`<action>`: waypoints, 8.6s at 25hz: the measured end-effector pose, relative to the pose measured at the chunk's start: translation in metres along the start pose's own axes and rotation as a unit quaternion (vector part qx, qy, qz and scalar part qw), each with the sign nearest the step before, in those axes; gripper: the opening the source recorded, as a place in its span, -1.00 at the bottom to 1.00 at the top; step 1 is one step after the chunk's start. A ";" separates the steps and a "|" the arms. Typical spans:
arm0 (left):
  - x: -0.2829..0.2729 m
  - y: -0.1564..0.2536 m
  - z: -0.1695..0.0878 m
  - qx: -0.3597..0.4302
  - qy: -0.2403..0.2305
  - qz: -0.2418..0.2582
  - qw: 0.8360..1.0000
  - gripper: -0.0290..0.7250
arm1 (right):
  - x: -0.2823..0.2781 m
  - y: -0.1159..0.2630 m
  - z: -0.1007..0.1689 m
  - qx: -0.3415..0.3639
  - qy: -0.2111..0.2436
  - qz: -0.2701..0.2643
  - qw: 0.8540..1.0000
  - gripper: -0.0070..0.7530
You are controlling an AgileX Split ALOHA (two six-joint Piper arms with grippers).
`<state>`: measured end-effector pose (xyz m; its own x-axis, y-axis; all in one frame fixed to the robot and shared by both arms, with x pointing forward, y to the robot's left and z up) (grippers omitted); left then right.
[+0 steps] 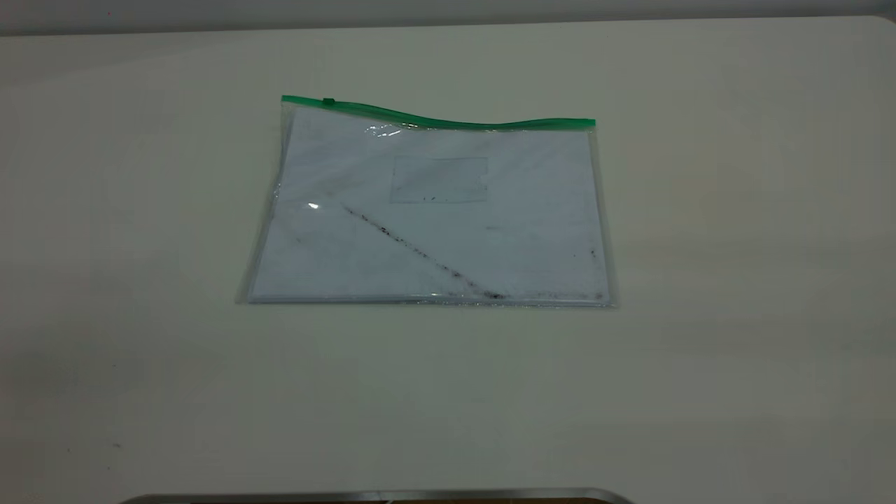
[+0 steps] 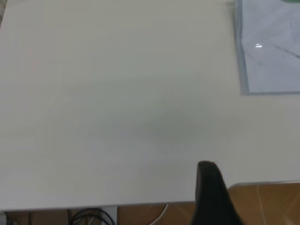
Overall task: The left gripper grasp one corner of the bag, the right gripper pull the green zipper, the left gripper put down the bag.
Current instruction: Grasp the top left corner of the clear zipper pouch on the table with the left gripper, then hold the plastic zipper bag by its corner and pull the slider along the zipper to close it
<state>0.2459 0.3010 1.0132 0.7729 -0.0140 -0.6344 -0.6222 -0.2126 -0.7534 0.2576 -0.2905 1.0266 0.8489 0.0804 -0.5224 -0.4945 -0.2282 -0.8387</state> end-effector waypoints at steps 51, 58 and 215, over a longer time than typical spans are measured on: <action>0.326 -0.126 -0.061 -0.026 0.086 0.222 0.971 0.50 | 0.346 -0.110 0.082 -0.087 -0.295 0.188 0.933 0.51; 0.387 -0.115 -0.052 -0.030 0.079 0.265 0.961 0.50 | 0.351 -0.127 0.094 -0.115 -0.300 0.217 0.922 0.51; 0.427 -0.110 -0.244 0.546 0.487 0.115 0.672 -0.78 | 0.420 -0.109 0.142 -0.146 -0.396 -0.008 0.907 -0.05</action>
<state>0.6745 0.0799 0.8679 0.0244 -0.6691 -0.7428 -0.0489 0.7413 -0.6693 0.6412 -0.0940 0.8770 0.3983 0.7314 -0.5535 -0.3149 -0.4578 -0.8314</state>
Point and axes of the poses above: a point on each arm's last joint axis where the gripper is mounted, x pointing out along that axis toward the gripper, z along the wrist's bending axis when the last joint is at zero, y = z × x, the point moved 3 cm from there along x, pointing out along that axis toward the gripper, and after that the axes turned 14 degrees about -x, right-handed, at the moved point
